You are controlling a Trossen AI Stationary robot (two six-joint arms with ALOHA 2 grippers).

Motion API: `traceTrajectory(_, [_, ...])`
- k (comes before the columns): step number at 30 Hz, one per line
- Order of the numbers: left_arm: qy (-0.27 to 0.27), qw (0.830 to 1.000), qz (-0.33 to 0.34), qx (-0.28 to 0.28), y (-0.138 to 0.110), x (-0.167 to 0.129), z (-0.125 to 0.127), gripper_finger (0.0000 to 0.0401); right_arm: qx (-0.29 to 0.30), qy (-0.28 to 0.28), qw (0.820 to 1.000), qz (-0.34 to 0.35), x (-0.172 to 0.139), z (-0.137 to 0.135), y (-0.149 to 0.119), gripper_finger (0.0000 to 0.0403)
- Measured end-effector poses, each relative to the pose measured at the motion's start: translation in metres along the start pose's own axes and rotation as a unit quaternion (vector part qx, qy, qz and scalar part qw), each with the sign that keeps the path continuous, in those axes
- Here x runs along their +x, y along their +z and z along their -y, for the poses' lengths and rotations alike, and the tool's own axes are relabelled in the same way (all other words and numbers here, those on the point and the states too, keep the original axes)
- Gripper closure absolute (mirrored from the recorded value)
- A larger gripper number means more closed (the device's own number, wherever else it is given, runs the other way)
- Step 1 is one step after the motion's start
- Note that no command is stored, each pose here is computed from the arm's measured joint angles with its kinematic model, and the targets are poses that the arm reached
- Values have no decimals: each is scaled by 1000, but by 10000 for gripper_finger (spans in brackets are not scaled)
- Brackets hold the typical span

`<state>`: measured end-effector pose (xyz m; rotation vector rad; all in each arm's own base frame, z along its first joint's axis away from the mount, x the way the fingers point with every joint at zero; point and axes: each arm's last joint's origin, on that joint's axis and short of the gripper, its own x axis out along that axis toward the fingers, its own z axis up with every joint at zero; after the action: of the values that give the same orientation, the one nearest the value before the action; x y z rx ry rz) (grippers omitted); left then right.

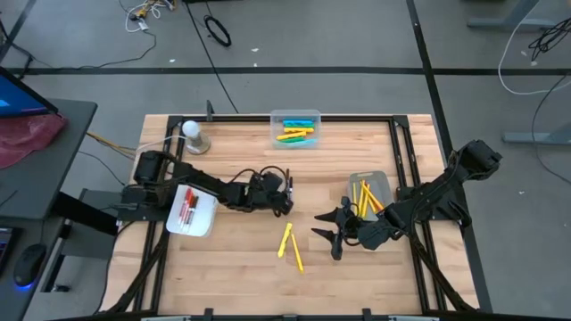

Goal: Pick & Place Markers
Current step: Put the dark brown marker pen into the white bin

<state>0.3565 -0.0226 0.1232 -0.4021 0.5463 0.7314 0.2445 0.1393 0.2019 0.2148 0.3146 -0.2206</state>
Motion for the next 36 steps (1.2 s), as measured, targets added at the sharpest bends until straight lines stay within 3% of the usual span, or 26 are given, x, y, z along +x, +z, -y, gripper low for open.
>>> traceTrajectory(14, [27,999,20,-9,-5,14,-4,212,6,-1,1000,-3,0,0,-1,215])
traceTrajectory(30, [65,997,-25,25,-18,16,-13,213,6,2,1000,-5,0,0,-1,215])
traceTrajectory(36, [65,998,-12,-11,-12,7,-11,213,6,2,1000,-6,0,0,-1,215])
